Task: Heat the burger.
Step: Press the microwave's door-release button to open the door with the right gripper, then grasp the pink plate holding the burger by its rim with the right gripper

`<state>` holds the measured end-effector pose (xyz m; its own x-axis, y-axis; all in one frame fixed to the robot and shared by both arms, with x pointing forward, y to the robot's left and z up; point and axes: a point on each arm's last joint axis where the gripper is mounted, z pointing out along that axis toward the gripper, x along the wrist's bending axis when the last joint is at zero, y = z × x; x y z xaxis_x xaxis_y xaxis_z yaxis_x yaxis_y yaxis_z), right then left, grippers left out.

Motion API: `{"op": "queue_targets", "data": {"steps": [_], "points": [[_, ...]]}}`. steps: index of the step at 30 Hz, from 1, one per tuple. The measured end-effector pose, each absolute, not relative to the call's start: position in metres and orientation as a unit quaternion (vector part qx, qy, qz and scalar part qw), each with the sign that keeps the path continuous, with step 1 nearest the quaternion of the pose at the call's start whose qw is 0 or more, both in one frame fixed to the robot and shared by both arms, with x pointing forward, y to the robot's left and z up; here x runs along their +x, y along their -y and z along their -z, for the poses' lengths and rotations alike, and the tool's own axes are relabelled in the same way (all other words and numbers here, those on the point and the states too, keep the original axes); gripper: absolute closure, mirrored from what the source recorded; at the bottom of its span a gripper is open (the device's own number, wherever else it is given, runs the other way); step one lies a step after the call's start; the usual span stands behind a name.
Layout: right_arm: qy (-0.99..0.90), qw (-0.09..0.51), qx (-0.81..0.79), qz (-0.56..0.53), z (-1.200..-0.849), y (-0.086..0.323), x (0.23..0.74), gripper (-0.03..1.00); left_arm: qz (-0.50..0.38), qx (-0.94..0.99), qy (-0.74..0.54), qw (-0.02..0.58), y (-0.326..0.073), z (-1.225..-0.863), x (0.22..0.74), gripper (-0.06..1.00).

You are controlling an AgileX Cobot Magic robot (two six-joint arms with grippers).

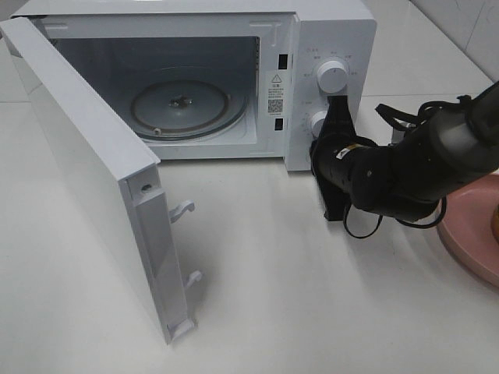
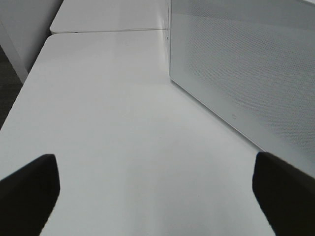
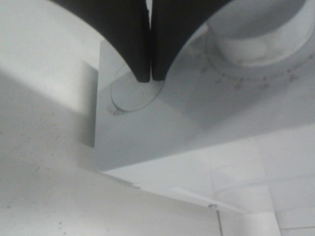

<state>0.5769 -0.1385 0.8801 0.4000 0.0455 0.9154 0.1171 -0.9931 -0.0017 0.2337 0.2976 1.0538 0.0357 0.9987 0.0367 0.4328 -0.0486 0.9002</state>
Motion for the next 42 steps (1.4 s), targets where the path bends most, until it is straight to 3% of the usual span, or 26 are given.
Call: {"op": "queue_targets", "data": {"steps": [14, 42], "points": [[0.115, 0.038, -0.837, 0.534, -0.911, 0.148, 0.546, 0.96, -0.38, 0.616, -0.581, 0.372, -0.298, -1.054, 0.234, -0.05], [0.507, -0.048, -0.75, 0.422, -0.964, 0.149, 0.5, 0.96, -0.38, 0.616, -0.581, 0.372, -0.298, -1.054, 0.234, -0.05]]}}
